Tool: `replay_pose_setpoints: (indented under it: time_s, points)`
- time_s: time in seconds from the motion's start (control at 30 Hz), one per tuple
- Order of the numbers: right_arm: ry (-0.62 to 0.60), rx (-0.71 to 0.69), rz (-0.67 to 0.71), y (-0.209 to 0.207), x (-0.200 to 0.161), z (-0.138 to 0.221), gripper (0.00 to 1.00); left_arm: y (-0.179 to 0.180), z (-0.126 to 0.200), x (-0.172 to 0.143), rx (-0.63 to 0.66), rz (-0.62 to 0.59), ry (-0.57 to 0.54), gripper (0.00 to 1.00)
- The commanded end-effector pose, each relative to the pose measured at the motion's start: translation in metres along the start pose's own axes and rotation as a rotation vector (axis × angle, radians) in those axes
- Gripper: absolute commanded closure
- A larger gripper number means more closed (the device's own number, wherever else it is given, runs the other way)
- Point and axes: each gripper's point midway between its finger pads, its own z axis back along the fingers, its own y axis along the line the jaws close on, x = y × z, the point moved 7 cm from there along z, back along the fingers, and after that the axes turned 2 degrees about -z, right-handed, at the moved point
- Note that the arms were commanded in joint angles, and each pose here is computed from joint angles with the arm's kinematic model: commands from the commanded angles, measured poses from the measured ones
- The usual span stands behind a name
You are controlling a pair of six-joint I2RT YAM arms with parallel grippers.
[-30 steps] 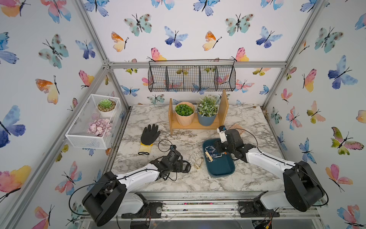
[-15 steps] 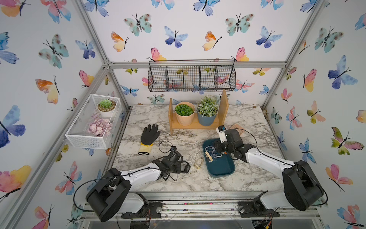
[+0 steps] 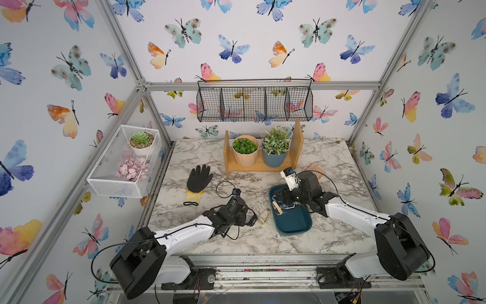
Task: Put the watch into the storage box
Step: Pick up the watch at the center of the board.
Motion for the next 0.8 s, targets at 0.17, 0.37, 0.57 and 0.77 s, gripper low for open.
replay_pose_setpoints:
  time_s: [0.17,0.37,0.57,0.77]
  points:
    - [-0.014,0.198,0.19,0.05,0.003,-0.003,0.49,-0.018,-0.001,0.02,0.039,-0.105,-0.028,1.0]
    - [0.024,0.189,0.23,0.064,-0.002,-0.017,0.49,-0.024,0.002,0.026,0.001,-0.097,-0.046,1.0]
    - [0.06,0.18,0.257,0.072,-0.007,-0.029,0.49,-0.026,0.004,0.03,-0.006,-0.098,-0.058,1.0]
    - [0.084,0.162,0.257,0.075,-0.009,-0.042,0.52,-0.028,0.008,0.033,-0.022,-0.087,-0.076,1.0]
